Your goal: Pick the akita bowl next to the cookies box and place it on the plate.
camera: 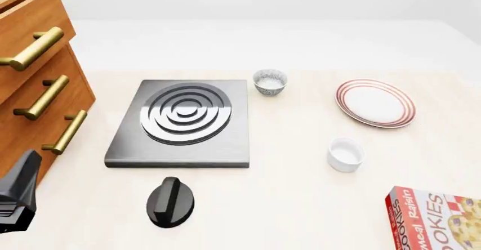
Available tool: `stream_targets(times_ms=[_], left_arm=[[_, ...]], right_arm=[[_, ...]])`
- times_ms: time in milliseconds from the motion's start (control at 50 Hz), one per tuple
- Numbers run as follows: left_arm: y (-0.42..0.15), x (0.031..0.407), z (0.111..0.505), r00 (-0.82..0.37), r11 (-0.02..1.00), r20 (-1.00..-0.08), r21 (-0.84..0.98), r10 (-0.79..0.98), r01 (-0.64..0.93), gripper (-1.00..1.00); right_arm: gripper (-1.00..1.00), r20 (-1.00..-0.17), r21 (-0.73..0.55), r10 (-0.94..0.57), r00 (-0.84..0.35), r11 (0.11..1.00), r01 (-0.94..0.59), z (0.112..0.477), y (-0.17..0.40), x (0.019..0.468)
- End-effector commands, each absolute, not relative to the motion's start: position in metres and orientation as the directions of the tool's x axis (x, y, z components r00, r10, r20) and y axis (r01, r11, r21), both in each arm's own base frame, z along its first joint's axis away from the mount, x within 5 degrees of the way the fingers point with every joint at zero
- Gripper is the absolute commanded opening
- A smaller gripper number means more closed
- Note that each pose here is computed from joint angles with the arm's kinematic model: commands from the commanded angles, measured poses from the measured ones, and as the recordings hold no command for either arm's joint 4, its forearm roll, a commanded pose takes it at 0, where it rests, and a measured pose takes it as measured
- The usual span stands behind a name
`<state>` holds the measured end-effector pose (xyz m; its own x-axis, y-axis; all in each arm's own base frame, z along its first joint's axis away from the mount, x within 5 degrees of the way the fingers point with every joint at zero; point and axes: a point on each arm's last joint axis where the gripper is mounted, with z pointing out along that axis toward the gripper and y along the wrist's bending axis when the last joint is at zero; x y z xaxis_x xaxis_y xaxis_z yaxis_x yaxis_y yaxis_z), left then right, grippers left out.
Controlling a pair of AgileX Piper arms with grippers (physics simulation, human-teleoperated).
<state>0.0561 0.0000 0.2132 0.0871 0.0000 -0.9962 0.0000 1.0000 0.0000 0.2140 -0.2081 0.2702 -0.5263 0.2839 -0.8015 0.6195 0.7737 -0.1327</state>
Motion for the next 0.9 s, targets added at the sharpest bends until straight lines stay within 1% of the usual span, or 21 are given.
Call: stream_targets(times_ms=[20,580,760,800,900], left_arm=[[0.000,0.056,0.213,0.087,1.000,-0.996,0.000,0.000,0.000,1.00],[0.000,0.056,0.213,0.087,1.000,-0.996,0.000,0.000,0.000,1.00],[0.000,0.056,0.213,0.087,1.000,-0.996,0.000,0.000,0.000,1.00],[0.000,0.056,0.213,0.087,1.000,-0.996,0.000,0.000,0.000,1.00],[0.000,0.056,0.213,0.087,1.000,-0.996,0.000,0.000,0.000,1.00]], right_arm=[[1.00,-0.784,-0.131,0.335,-0.522,0.733,0.667,0.271,-0.244,0.219],[1.00,-0.756,-0.118,0.409,-0.512,0.683,0.720,0.268,-0.306,0.237],[1.00,-0.741,-0.119,0.420,-0.524,0.686,0.718,0.253,-0.319,0.246],[1.00,-0.743,-0.140,0.405,-0.534,0.686,0.714,0.252,-0.324,0.242],[1.00,-0.733,-0.124,0.425,-0.531,0.684,0.719,0.240,-0.330,0.249]])
